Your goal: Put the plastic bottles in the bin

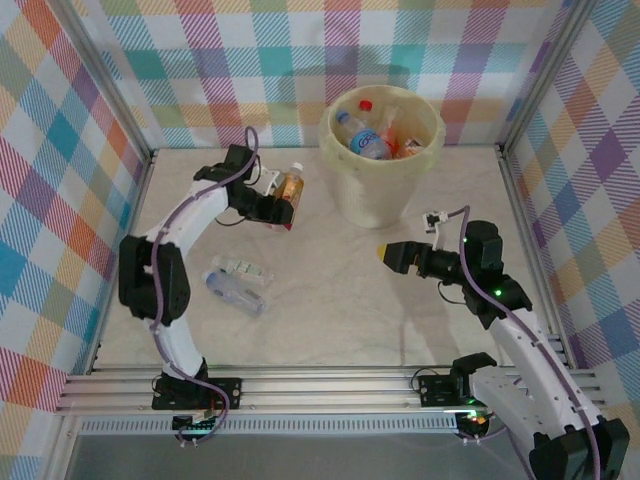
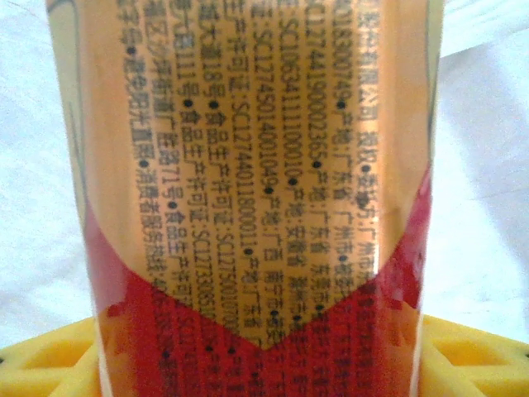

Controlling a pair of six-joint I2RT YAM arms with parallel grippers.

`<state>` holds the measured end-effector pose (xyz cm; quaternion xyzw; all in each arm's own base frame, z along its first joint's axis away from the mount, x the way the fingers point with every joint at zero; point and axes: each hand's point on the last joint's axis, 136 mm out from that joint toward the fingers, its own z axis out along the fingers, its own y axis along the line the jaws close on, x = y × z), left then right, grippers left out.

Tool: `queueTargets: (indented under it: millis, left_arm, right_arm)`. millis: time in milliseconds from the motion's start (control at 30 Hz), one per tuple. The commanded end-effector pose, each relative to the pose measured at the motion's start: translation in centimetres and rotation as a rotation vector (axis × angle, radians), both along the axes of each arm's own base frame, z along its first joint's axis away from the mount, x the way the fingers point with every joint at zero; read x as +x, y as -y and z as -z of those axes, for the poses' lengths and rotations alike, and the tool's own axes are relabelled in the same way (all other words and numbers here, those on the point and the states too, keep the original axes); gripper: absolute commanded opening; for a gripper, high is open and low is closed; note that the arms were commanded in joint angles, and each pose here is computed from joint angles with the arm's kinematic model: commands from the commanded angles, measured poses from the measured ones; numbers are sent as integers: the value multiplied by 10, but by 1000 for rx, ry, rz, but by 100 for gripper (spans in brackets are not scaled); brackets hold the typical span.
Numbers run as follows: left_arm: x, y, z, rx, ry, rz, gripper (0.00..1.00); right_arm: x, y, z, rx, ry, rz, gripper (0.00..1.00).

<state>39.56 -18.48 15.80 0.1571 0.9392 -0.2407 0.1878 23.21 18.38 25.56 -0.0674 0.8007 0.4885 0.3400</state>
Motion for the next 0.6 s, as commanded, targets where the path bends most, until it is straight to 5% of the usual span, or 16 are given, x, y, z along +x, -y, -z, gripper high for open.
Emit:
queueTargets:
  millis: [0, 233, 567]
  left_arm:
    - [-24, 31, -34, -195, 17, -31, 54]
    - [-88, 69, -40, -264, 108, 1, 53]
    - [-139, 98, -46, -317, 227, 6, 53]
  right_arm:
    - [7, -12, -26, 116, 21, -32, 97]
    - [29, -36, -31, 117, -36, 20, 99]
    - [56, -72, -15, 54, -94, 64, 100]
